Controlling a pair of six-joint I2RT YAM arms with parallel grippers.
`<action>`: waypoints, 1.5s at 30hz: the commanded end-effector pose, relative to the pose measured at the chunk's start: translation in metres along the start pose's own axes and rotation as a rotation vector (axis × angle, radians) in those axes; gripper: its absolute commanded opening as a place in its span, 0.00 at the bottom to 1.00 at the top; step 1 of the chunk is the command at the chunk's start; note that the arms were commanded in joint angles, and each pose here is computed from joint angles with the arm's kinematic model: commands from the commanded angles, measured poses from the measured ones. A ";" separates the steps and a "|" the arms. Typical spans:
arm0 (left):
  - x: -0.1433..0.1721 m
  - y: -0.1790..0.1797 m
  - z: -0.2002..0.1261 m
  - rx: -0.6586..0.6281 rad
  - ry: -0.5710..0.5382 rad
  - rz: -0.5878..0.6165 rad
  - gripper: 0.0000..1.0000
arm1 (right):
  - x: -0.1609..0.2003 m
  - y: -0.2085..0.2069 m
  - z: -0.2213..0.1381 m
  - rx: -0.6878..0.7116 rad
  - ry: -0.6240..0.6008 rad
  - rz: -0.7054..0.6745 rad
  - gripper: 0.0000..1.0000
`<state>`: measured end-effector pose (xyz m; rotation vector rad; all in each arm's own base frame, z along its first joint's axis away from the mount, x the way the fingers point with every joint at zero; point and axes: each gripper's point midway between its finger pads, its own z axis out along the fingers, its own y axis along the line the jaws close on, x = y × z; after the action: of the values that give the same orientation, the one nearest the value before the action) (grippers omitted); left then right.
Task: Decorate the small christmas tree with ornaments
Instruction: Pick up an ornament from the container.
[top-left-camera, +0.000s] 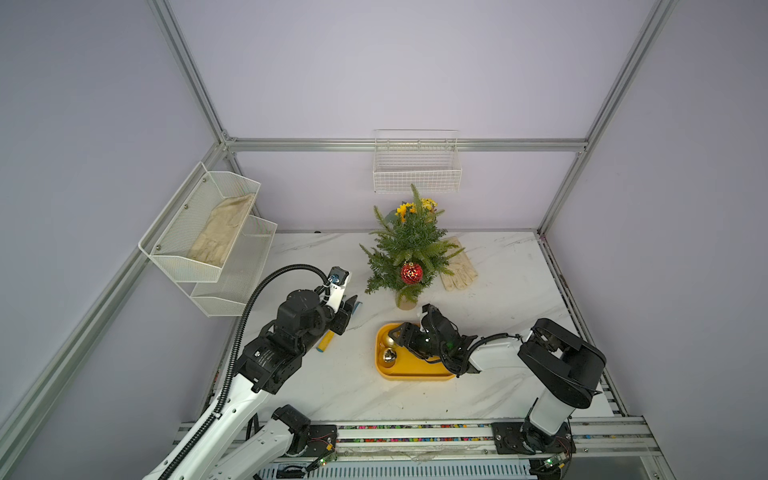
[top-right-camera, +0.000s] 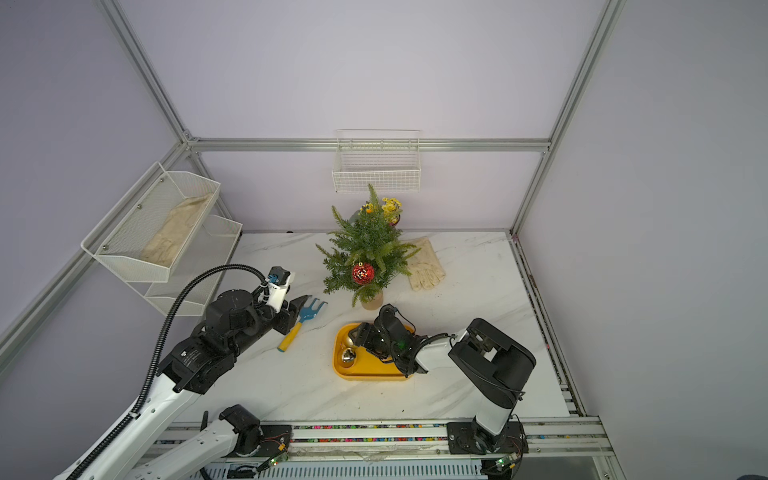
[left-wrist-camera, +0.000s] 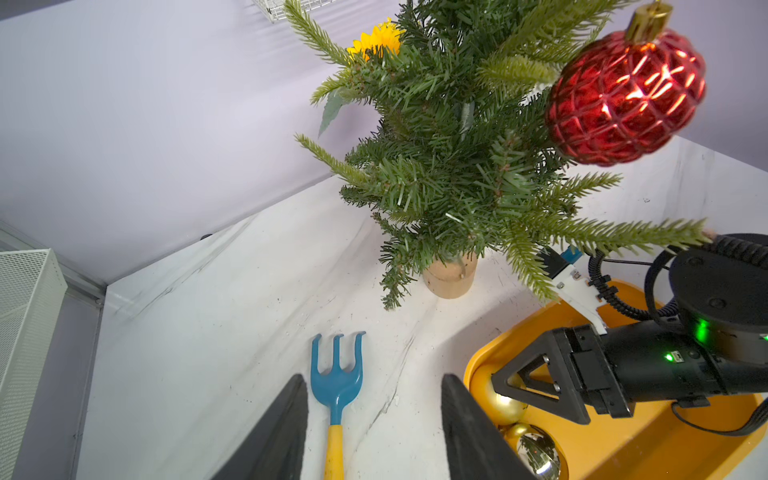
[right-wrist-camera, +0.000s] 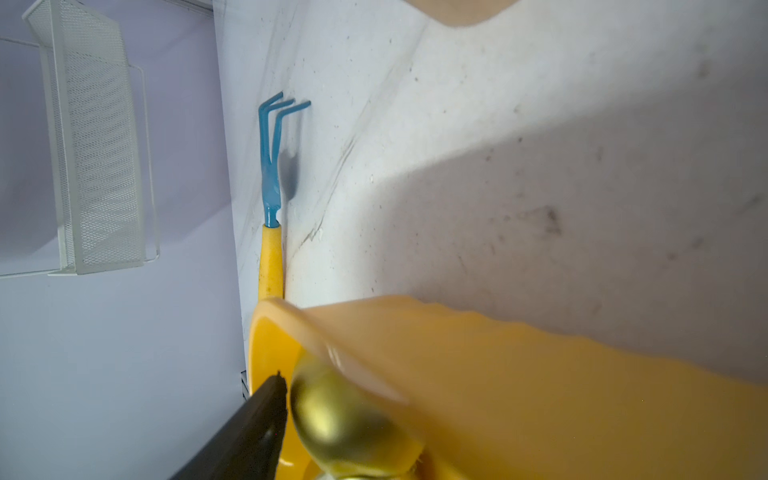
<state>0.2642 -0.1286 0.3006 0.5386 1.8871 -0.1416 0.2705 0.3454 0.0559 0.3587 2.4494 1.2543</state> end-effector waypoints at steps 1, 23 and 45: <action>0.007 -0.002 0.002 0.004 -0.002 0.030 0.52 | 0.000 0.004 0.007 -0.014 0.019 0.002 0.74; 0.009 -0.002 0.002 0.002 0.005 0.028 0.52 | 0.011 -0.005 0.013 0.088 0.113 -0.036 0.74; 0.005 -0.004 0.000 0.014 -0.017 0.014 0.52 | 0.014 0.004 0.003 0.099 0.139 -0.063 0.73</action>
<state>0.2626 -0.1278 0.2980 0.5408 1.8924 -0.1413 0.2664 0.3593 0.0542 0.2271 2.5846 1.2001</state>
